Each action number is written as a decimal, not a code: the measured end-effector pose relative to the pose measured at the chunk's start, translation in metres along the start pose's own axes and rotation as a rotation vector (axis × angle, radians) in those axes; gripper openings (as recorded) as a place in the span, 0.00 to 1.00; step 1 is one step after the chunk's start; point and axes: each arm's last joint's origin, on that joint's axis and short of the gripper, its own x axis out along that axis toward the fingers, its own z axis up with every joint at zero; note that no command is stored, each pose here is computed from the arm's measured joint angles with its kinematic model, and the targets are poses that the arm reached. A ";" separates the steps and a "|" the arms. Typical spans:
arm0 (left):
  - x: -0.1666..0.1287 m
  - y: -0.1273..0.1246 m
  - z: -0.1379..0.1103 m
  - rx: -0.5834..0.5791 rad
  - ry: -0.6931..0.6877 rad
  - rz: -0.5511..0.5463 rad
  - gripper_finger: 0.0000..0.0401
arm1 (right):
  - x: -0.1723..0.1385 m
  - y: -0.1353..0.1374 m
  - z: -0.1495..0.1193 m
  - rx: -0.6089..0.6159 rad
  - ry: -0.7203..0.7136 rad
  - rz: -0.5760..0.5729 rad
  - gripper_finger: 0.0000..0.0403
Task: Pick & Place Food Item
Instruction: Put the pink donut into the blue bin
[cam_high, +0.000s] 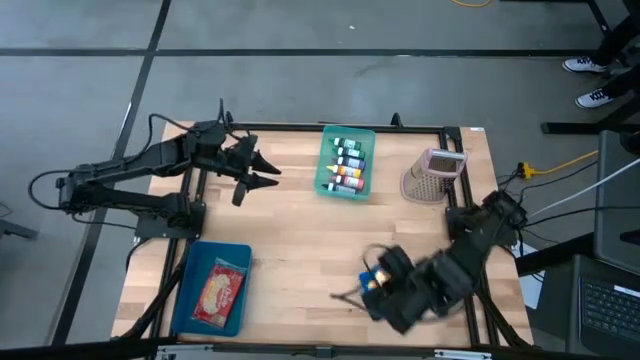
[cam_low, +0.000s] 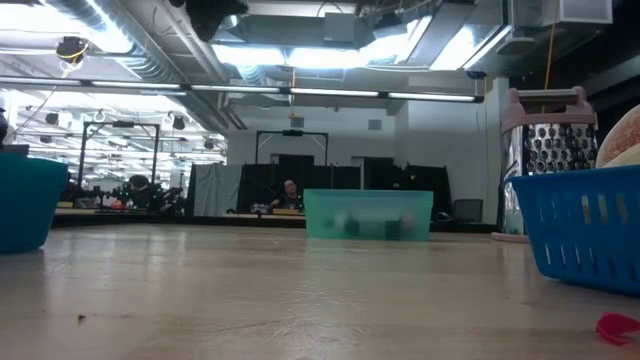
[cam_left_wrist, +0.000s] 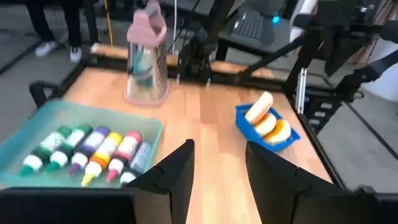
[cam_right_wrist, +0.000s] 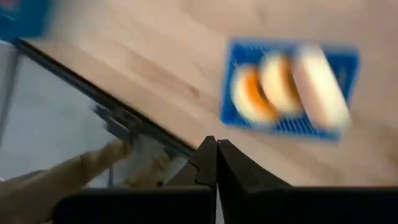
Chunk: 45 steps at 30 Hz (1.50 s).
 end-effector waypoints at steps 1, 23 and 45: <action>0.002 0.001 -0.002 -0.008 0.018 0.000 0.35 | 0.006 -0.003 -0.010 0.027 0.025 -0.029 0.00; 0.042 0.015 -0.011 -0.028 0.107 -0.026 0.35 | 0.060 -0.037 -0.050 0.194 -0.103 -0.283 0.00; 0.042 0.014 -0.011 -0.098 0.104 -0.061 0.35 | 0.055 -0.075 -0.021 0.255 -0.127 -0.129 0.00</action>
